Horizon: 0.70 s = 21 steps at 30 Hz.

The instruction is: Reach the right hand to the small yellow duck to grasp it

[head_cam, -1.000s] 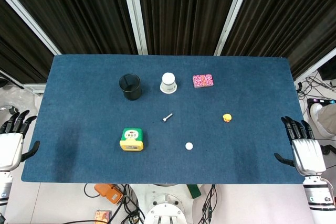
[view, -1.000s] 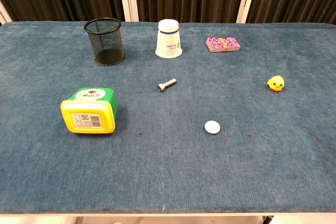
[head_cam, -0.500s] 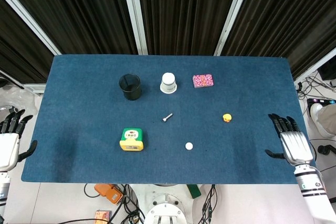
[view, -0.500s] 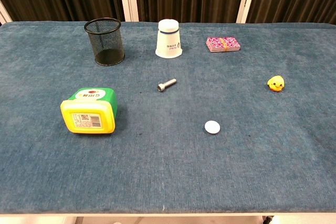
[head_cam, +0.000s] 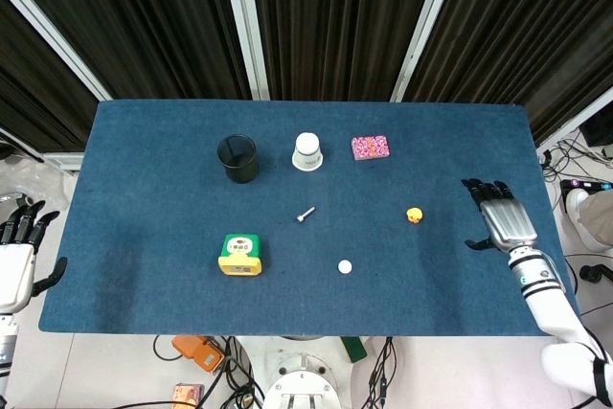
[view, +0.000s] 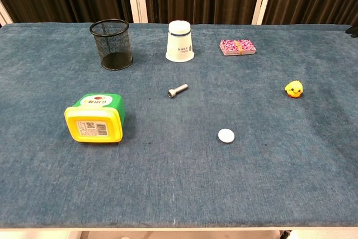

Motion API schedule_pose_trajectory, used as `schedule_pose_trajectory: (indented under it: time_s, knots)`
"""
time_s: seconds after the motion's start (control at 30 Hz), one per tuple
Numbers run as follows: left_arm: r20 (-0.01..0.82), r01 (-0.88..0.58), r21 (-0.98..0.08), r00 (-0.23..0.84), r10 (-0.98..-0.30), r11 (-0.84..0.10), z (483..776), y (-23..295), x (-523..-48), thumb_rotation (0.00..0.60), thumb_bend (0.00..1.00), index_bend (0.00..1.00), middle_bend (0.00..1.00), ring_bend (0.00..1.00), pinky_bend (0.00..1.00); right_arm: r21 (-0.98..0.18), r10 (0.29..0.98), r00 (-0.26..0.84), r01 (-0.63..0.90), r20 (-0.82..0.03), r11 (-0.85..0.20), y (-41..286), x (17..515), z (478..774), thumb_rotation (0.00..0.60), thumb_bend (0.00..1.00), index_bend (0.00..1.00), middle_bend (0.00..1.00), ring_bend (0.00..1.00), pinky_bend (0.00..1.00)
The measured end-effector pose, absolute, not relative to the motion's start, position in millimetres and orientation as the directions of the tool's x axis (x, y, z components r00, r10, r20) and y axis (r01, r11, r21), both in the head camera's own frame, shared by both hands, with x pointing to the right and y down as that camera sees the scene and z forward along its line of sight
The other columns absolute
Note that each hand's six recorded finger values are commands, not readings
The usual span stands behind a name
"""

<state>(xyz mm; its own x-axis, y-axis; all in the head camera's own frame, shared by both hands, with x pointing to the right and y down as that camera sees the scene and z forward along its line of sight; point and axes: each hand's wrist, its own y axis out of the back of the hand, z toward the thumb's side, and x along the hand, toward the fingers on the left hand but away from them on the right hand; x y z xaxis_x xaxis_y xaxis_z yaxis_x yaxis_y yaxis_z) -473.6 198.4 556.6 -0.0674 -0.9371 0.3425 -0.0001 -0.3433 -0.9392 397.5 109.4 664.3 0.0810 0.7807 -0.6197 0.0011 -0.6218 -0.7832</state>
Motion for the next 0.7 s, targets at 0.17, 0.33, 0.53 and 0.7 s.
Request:
schedule_pose_trajectory:
  time_s: [0.17,0.33,0.53,0.7]
  knots:
    - [0.34,0.01,-0.94,-0.065,-0.938,-0.341,556,199,-473,0.6,0.3,0.17,0.06,0.05,0.18,-0.772,0.773,0.075,0.045,-0.63,-0.634,99,396,682,0.6,0.19,0.23,0.14,0.17,0.11]
    - [0.34,0.012,-0.94,-0.068,-0.938,-0.342,556,199,-474,0.6,0.29,0.17,0.06,0.05,0.17,-0.761,0.764,0.092,0.068,-0.639,-0.645,92,388,699,0.6,0.19,0.28,0.14,0.17,0.11]
    - [0.343,0.015,-0.939,-0.067,-0.937,-0.345,556,199,-474,0.6,0.29,0.17,0.06,0.05,0.17,-0.749,0.752,0.127,0.08,-0.647,-0.658,87,371,716,0.6,0.21,0.34,0.14,0.17,0.11]
    - [0.344,0.015,-0.938,-0.068,-0.937,-0.345,556,199,-474,0.6,0.29,0.17,0.06,0.05,0.17,-0.742,0.743,0.155,0.08,-0.651,-0.666,85,357,726,0.6,0.24,0.37,0.14,0.17,0.12]
